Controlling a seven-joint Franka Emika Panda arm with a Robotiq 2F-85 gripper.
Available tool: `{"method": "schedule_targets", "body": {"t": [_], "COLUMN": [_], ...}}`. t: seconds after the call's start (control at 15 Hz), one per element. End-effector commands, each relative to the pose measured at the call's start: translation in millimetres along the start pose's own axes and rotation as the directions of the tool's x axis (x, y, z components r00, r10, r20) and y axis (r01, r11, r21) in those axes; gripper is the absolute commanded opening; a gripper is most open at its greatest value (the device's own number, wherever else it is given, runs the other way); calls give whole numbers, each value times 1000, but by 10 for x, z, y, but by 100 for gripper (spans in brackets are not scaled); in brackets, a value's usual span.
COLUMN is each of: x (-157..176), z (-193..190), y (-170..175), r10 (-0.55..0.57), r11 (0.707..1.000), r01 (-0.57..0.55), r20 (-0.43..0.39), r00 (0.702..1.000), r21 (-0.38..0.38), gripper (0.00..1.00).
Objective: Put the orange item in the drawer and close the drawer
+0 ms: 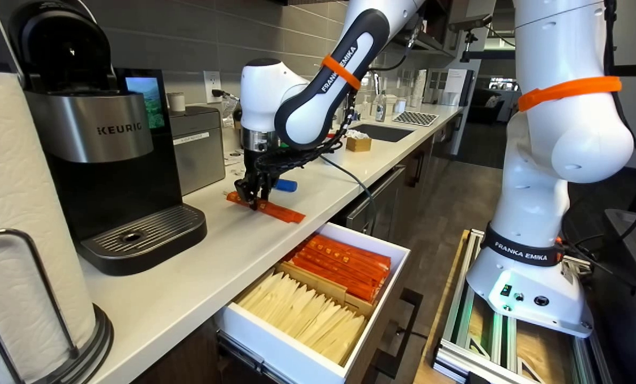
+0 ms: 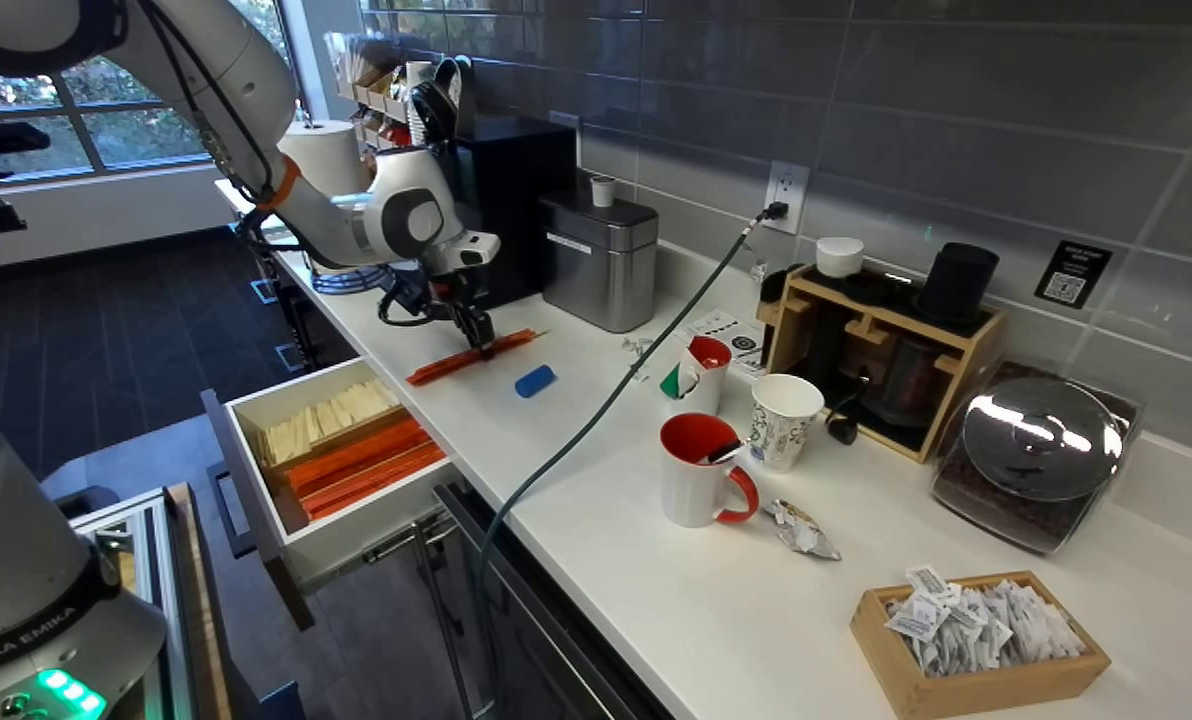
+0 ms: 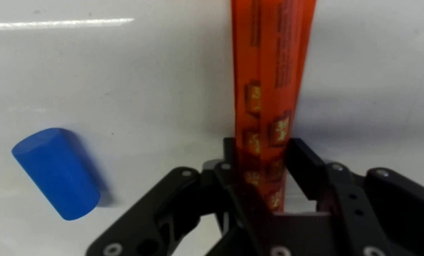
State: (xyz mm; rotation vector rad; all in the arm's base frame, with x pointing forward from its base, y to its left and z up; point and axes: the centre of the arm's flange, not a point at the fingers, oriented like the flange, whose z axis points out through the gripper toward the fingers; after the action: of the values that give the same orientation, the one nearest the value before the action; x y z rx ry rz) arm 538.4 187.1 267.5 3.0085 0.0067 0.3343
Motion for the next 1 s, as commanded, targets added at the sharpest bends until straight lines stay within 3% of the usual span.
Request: {"method": "schedule_targets", "body": {"t": [0.0, 0.07, 0.13, 0.53, 0.8, 0.93], "x": [5, -17, -42, -401, -780, -1007], "z": [30, -18, -60, -374, -396, -390], "y": [-12, 24, 73, 716, 913, 918], "r10": [-10, -14, -13, -61, -236, -356], "r11": [1000, 1000, 1000, 997, 968, 933], "r01": [10, 14, 12, 51, 210, 337], "r20": [43, 65, 84, 169, 216, 205], "r00": [999, 998, 996, 984, 947, 912], "r21": [-2, 1, 5, 63, 133, 123], "gripper": [11, 2, 0, 3, 3, 3]}}
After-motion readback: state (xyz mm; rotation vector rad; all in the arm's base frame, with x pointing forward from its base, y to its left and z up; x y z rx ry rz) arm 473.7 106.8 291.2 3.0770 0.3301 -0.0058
